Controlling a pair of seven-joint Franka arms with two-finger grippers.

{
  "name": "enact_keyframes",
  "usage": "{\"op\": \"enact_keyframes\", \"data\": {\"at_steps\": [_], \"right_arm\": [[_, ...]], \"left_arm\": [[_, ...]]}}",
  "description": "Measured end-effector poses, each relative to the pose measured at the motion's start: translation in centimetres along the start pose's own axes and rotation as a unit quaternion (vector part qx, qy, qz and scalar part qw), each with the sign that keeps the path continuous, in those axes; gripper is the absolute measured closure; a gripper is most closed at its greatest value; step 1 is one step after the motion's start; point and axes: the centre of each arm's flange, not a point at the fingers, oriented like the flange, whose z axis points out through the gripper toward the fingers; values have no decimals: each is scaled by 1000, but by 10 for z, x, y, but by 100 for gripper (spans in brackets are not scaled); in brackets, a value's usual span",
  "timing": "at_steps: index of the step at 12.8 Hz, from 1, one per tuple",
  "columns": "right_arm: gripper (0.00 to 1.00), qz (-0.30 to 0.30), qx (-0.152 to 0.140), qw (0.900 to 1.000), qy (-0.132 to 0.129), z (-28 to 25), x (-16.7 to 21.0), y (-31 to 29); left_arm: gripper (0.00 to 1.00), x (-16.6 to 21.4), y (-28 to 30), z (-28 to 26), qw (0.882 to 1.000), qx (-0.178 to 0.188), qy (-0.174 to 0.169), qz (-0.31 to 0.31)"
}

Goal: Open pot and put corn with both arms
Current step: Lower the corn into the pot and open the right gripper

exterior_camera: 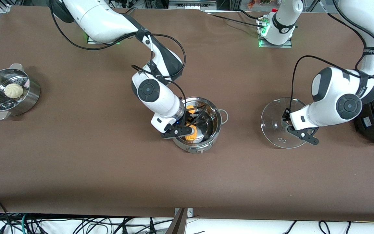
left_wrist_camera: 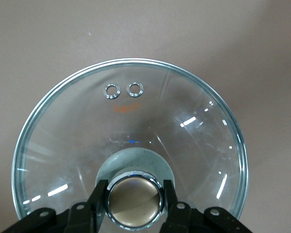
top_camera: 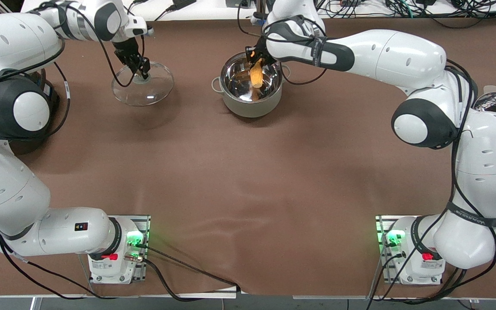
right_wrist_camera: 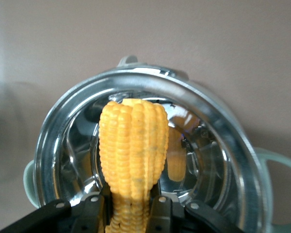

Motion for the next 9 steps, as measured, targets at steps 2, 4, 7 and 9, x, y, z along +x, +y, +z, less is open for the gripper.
{"op": "enact_keyframes", "data": {"at_steps": [2, 4, 7, 9], "right_arm": [[47, -5, 0, 1000, -2, 12, -6, -6], [26, -16, 0, 1000, 3, 19, -12, -15], [0, -29, -11, 999, 14, 16, -12, -19], [0, -30, -40, 999, 19, -16, 3, -4]], "left_arm": [[50, -9, -6, 29, 1000, 3, 17, -1], [50, -18, -11, 59, 1000, -1, 19, -3], [50, -26, -26, 84, 1000, -10, 12, -1], [50, -30, -35, 90, 1000, -13, 12, 0]]}}
